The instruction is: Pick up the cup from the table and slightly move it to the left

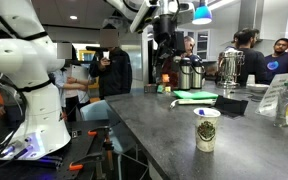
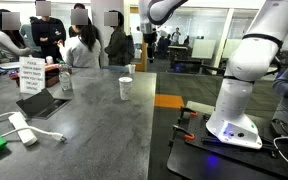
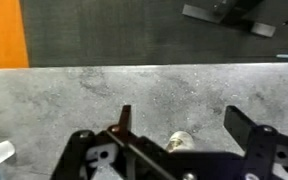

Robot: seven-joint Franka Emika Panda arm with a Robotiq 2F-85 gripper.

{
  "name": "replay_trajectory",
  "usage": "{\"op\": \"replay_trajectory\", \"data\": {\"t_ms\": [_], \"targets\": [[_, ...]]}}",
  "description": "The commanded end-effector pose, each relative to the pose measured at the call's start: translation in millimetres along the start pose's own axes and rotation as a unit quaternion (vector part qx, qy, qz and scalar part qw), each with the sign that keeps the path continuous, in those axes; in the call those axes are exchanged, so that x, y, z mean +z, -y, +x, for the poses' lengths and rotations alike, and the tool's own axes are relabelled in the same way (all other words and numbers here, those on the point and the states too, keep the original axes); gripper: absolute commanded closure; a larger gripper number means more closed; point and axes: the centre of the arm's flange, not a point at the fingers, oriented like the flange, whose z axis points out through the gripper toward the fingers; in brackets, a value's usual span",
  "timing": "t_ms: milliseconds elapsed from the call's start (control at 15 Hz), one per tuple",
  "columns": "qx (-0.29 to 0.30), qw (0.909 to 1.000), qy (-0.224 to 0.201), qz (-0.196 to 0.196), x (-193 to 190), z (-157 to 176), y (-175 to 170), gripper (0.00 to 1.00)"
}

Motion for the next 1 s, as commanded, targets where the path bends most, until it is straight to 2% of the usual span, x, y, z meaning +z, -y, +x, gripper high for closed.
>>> {"op": "replay_trajectory", "data": {"t_ms": [0, 333, 600, 933], "targets": [[0.024, 0.9988, -0.016, 0.040, 5, 38, -17, 0.00], [-0.009, 0.9916, -0.071, 0.107, 35, 90, -31, 0.00], [-0.032, 0.9842, -0.085, 0.152, 61, 111, -42, 0.00], [-0.037, 0.9805, -0.092, 0.170, 88, 124, -56, 0.00]]}}
